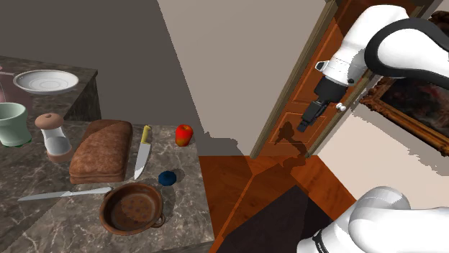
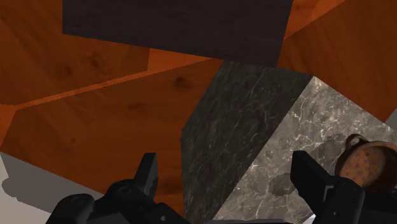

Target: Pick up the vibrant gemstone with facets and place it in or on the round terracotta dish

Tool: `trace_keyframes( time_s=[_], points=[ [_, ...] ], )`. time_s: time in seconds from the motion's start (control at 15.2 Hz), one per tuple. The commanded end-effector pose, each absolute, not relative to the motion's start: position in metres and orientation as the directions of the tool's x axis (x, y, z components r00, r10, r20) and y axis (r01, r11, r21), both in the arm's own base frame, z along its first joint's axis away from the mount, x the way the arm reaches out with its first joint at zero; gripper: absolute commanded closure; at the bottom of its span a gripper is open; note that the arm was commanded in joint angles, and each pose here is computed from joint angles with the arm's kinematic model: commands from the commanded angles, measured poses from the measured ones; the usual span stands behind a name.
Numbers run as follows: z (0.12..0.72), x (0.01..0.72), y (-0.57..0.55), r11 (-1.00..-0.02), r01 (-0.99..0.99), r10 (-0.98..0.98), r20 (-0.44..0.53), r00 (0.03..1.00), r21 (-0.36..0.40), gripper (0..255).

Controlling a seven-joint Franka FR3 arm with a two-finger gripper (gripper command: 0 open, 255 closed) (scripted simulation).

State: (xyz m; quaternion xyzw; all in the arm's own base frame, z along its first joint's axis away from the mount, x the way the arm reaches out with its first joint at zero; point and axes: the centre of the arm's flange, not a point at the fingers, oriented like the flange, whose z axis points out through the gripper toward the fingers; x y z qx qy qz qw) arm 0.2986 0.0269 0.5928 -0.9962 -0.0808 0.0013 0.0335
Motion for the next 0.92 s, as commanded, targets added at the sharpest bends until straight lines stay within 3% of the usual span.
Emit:
trace_keyframes(
  time_s=[0.0,0.86],
  points=[
    [0.593,0.299,0.027,-0.985,0.161,0.161,0.003,0.987,-0.067,0],
    [0.489,0.373,0.145,-0.987,0.156,0.156,0.002,0.988,-0.044,0]
  ],
)
